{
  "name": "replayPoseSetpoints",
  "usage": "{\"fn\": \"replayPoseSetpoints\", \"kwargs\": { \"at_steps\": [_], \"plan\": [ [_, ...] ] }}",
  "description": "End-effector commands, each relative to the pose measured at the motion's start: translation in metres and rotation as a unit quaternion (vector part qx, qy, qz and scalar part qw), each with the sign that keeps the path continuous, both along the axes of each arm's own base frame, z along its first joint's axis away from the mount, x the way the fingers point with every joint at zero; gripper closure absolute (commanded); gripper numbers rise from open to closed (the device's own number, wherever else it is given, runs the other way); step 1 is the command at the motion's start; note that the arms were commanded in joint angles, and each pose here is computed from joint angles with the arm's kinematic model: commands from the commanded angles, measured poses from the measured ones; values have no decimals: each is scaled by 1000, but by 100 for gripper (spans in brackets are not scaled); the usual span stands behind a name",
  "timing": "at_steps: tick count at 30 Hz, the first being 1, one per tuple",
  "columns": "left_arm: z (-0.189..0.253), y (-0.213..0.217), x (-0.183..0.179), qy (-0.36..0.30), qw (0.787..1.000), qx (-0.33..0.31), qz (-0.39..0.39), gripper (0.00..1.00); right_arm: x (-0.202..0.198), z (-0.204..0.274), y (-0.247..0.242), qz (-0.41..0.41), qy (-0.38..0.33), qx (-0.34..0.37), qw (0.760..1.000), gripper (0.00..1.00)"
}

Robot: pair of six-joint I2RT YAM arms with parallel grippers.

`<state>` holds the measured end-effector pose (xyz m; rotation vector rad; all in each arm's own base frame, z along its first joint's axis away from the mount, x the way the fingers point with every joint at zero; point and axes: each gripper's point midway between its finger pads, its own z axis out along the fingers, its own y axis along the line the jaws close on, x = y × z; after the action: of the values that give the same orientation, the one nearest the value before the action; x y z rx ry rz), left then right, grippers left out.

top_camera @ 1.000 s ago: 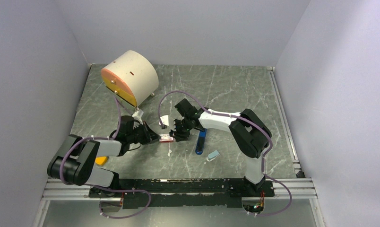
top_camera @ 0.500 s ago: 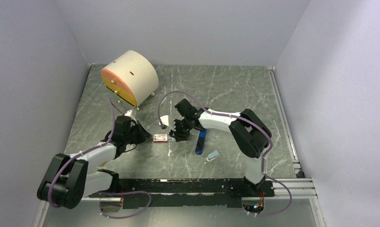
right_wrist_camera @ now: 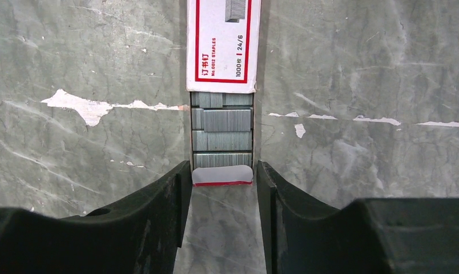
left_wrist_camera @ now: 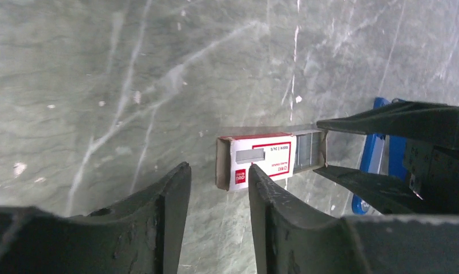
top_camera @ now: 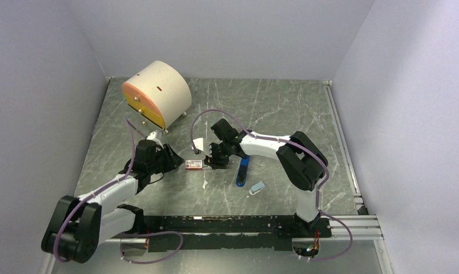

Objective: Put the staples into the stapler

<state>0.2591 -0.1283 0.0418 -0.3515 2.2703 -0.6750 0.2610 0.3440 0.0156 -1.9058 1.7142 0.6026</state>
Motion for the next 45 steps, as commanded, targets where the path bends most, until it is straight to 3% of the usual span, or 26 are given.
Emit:
{"fn": "replayPoseSetpoints", "kwargs": {
  "at_steps": [1, 4, 12, 19, 28, 37, 45],
  "plan": [
    [9, -26, 3, -18, 996, -52, -63, 51, -3, -23, -19, -13, 7, -43, 999, 51],
    [0, -35, 1, 0, 994, -62, -89, 50, -3, -23, -18, -13, 8, -43, 999, 51],
    [-9, -41, 5, 8, 993, -77, -93, 78, -3, -23, -18, -13, 9, -43, 999, 51],
    [-12, -27, 5, 1, 996, -36, -77, 94, -2, -22, -20, -15, 5, -45, 999, 52],
    [-13, -4, 5, -5, 1000, 6, -24, 95, -1, -24, -21, -18, 3, -49, 999, 52],
    [-15, 2, 3, -4, 1000, 20, -19, 95, -1, -23, -20, -17, 3, -47, 999, 56],
    [-15, -7, 0, 2, 999, 0, -38, 95, 2, -14, -13, -38, 13, -26, 999, 49]
  ]
}}
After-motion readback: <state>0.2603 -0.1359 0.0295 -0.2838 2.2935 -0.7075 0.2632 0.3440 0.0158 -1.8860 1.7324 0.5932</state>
